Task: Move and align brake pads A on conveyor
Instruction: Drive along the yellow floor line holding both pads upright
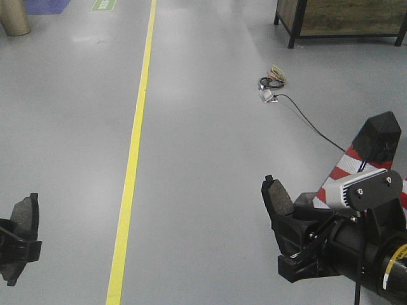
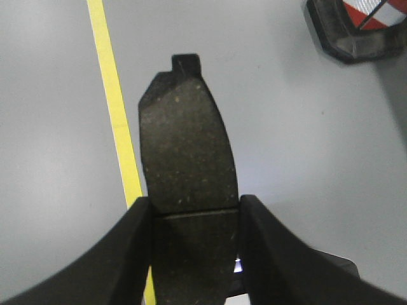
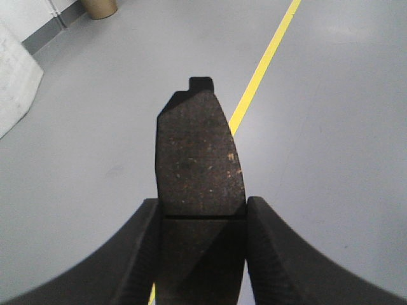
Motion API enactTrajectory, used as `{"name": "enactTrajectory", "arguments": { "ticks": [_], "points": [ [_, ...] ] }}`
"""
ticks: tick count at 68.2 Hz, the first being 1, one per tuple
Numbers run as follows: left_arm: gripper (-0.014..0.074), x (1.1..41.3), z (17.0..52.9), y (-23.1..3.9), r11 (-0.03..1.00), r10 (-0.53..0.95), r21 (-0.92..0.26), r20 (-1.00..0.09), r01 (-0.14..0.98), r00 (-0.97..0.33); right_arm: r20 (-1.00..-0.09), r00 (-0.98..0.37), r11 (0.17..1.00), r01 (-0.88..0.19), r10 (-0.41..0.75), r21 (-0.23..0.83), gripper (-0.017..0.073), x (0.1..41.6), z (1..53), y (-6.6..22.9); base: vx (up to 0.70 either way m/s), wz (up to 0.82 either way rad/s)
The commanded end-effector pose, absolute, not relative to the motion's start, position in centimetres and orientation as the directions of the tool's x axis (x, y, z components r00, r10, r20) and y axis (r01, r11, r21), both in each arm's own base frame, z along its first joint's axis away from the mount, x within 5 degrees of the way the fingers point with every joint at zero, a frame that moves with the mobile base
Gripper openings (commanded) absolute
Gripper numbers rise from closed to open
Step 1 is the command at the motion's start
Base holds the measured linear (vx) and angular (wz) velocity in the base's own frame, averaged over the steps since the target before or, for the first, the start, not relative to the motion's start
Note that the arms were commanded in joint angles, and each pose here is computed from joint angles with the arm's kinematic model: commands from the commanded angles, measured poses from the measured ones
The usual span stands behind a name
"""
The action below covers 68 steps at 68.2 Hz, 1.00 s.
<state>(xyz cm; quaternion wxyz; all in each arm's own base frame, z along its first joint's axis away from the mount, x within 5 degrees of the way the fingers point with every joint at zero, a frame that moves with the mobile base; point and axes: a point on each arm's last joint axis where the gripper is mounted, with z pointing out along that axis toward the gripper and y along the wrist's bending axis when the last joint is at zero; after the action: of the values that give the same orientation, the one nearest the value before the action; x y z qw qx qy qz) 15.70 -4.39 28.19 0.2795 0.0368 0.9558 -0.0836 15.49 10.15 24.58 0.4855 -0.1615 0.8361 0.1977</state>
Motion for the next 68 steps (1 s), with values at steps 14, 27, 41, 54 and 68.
{"name": "enactTrajectory", "arguments": {
  "ticks": [14, 27, 41, 54, 68],
  "points": [
    [0.0185, 16.10, 29.45, -4.58, 0.979, 0.005, -0.158, -0.618, 0.131, -0.786, -0.930, -0.366, 0.847, -0.503, -0.028, 0.172, 0.0067, 15.82, 26.63, 10.50, 0.49, -0.08],
    [0.0185, 16.11, 29.46, -4.58, 0.979, 0.005, -0.158, -0.619, 0.131, -0.785, -0.930, -0.366, 0.847, -0.503, -0.028, 0.172, 0.0067, 15.82, 26.63, 10.50, 0.45, -0.04],
    [0.0185, 16.10, 29.45, -4.58, 0.979, 0.005, -0.158, -0.619, 0.131, -0.786, -0.930, -0.366, 0.847, -0.503, -0.028, 0.172, 0.0067, 15.82, 26.63, 10.50, 0.38, -0.04],
    [0.0185, 16.10, 29.45, -4.58, 0.979, 0.005, -0.158, -0.619, 0.131, -0.786, -0.930, -0.366, 0.847, -0.503, -0.028, 0.172, 0.0067, 15.82, 26.63, 10.50, 0.27, -0.12],
    [0.0185, 16.10, 29.45, -4.58, 0.979, 0.005, -0.158, -0.619, 0.131, -0.786, -0.930, -0.366, 0.847, -0.503, -0.028, 0.172, 0.0067, 15.82, 26.63, 10.50, 0.20, -0.22]
  ]
}}
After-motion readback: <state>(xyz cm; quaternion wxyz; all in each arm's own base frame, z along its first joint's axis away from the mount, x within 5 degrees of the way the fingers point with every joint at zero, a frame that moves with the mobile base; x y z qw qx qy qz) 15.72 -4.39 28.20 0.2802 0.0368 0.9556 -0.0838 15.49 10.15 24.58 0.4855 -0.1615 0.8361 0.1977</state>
